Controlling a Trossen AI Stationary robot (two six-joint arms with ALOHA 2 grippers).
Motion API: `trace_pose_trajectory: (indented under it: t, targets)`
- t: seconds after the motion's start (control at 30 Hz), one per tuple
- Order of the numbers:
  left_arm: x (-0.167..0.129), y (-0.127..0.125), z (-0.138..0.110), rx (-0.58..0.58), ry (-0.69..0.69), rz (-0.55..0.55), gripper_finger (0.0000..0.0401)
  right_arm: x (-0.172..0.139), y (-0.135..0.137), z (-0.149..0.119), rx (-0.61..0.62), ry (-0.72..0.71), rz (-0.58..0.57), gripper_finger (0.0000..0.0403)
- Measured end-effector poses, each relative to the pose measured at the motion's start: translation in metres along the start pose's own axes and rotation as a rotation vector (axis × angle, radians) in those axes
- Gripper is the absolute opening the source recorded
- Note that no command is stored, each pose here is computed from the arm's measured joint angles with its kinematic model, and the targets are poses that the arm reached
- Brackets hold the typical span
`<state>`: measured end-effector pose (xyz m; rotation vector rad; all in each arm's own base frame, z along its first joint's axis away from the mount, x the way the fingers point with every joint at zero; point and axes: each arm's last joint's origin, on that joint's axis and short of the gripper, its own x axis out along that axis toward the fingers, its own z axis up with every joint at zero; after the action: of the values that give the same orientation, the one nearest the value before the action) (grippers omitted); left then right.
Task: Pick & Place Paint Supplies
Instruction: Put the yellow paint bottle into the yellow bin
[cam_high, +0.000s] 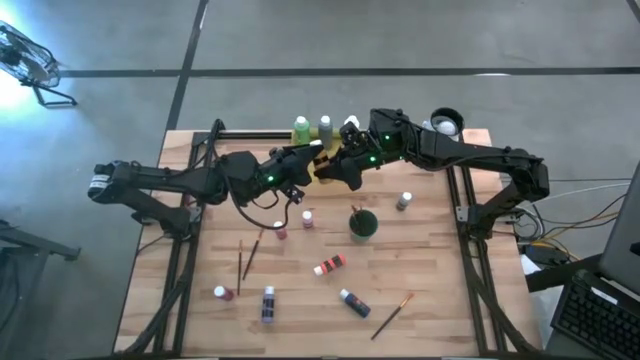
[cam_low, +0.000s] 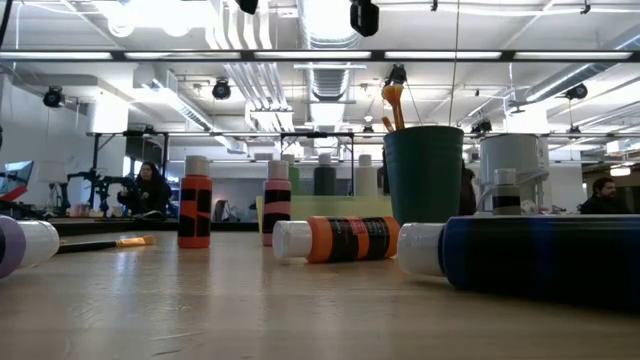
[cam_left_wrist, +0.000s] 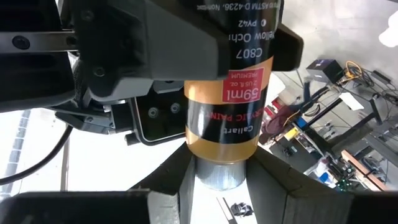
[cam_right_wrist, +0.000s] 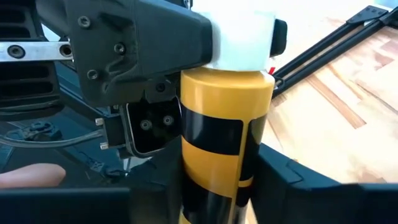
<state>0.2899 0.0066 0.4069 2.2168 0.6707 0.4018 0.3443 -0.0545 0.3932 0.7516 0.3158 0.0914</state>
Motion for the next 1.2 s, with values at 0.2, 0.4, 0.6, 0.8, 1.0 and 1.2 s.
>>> trace_pose_trajectory:
  t: [0.2,0.4,0.6,0.8,1.0,1.2]
  targets:
    - [0.000,0.000,0.000,-0.043,-0.001,0.001,0.0116,-0.002,0.001,0.001,-0.009,-0.011,-0.004,0.0102]
    - [0.000,0.002,-0.002,-0.253,-0.001,0.022,0.0190,-0.007,0.005,0.002,-0.040,-0.038,-0.013,0.0101]
    - [-0.003,0.005,-0.010,-0.519,0.066,0.016,0.0232,-0.017,0.011,0.004,-0.076,-0.057,-0.014,0.0101]
    - [-0.023,0.007,-0.037,-1.125,0.091,0.048,0.0235,-0.047,0.027,0.006,-0.221,-0.118,-0.082,0.0101]
    - [-0.039,0.006,-0.057,-1.828,-0.293,0.027,0.0233,-0.054,0.041,-0.002,-0.444,-0.148,-0.177,0.0100]
    - [-0.024,-0.005,-0.060,-2.224,-0.669,-0.211,0.0225,-0.041,0.053,-0.017,-0.567,-0.151,-0.253,0.0100]
